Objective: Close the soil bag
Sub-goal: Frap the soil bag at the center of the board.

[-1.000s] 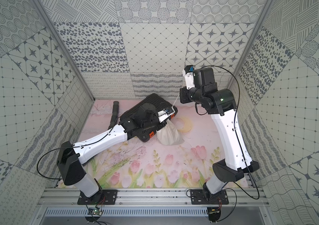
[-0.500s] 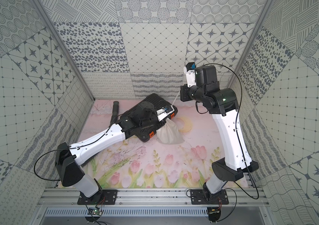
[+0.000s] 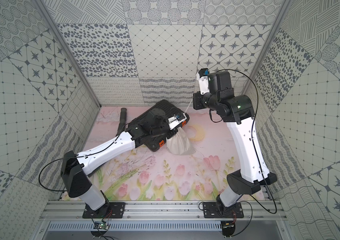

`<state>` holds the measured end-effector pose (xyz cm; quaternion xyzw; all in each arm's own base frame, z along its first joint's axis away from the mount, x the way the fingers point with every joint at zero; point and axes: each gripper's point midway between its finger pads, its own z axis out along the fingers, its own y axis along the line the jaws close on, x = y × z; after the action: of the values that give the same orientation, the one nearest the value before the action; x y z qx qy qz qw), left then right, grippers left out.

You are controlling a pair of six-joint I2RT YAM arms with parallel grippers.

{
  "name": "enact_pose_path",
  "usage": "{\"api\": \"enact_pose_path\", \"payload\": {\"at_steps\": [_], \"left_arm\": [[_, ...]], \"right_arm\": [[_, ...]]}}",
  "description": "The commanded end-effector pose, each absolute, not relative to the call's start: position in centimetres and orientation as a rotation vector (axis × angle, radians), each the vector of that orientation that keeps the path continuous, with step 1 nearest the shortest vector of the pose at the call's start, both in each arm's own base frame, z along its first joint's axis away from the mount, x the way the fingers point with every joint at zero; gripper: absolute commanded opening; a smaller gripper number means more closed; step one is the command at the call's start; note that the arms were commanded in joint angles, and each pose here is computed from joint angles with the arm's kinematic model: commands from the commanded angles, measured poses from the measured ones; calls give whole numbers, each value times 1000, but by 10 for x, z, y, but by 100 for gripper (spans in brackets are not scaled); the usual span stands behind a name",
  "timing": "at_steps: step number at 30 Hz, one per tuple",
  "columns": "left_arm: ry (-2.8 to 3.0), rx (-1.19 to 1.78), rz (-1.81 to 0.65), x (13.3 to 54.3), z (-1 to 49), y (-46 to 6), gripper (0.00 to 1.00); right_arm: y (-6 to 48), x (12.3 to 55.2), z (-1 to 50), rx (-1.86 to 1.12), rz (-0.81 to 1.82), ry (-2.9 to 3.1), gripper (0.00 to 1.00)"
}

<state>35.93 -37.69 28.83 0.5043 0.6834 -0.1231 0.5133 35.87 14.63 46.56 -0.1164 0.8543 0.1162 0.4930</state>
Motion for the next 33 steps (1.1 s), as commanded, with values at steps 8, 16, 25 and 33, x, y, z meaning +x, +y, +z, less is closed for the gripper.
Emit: {"api": "enact_pose_path", "payload": {"at_steps": [8,16,25,33], "left_arm": [[2181,1315,-409,303,220,-318,0],[2223,1299,-418,300,218,-311,0],[2294,1323,-192,312,188,-284,0],[2344,1324,-12,316,166,-252,0]], "right_arm": [[94,359,538,-23,293,1701,0],[83,362,497,58,343,1761,0],[82,357,536,53,364,1673,0],[63,344,582,82,326,1557,0]]}}
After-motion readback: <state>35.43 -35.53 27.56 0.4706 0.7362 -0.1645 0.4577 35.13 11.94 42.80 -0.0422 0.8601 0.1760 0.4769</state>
